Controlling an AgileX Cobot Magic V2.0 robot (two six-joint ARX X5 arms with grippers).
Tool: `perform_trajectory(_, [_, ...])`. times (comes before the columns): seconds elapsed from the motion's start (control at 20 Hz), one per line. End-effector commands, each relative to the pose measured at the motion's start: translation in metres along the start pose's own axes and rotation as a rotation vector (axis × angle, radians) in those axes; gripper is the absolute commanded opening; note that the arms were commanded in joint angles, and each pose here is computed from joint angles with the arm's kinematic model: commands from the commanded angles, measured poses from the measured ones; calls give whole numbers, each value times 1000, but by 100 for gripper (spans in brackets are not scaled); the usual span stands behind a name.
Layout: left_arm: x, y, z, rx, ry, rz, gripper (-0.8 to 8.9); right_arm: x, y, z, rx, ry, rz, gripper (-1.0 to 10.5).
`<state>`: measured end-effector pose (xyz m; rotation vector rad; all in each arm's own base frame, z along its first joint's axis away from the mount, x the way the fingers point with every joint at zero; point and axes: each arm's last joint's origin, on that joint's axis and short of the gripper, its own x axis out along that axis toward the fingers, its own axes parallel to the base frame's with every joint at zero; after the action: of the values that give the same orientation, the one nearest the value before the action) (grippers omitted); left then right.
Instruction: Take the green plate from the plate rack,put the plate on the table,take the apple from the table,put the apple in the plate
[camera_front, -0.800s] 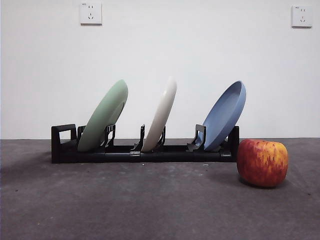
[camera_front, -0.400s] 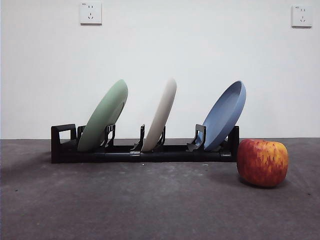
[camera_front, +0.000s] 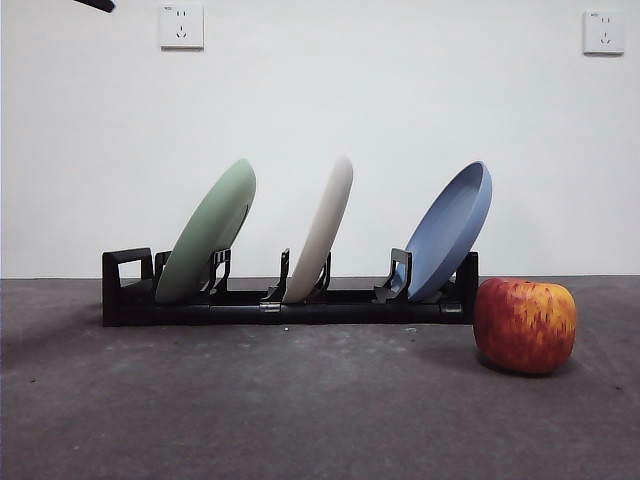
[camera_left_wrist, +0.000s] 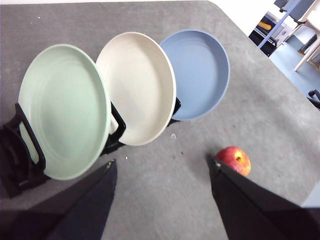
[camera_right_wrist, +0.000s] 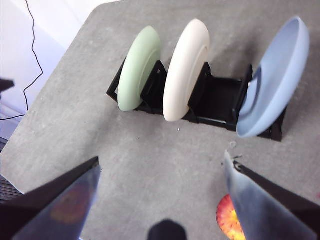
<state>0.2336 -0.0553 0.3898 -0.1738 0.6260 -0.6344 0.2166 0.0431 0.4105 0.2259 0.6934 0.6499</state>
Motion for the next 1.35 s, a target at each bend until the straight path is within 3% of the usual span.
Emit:
perform_trajectory(0.05, [13,1,18,-10,16,38,314,3,3,3,-19,-9,6,410])
perform_trajectory(0.5, [100,12,87,30,142,154,313,5,8,3,-14,-8,2,410])
perform_trajectory(0.9, [175,27,68,19,292,215,312,5,7,3,-13,-10,-20,410])
perform_trajectory(1.35, [202,36,57,26,333,274,311,5,7,3,-14,-11,-21,410])
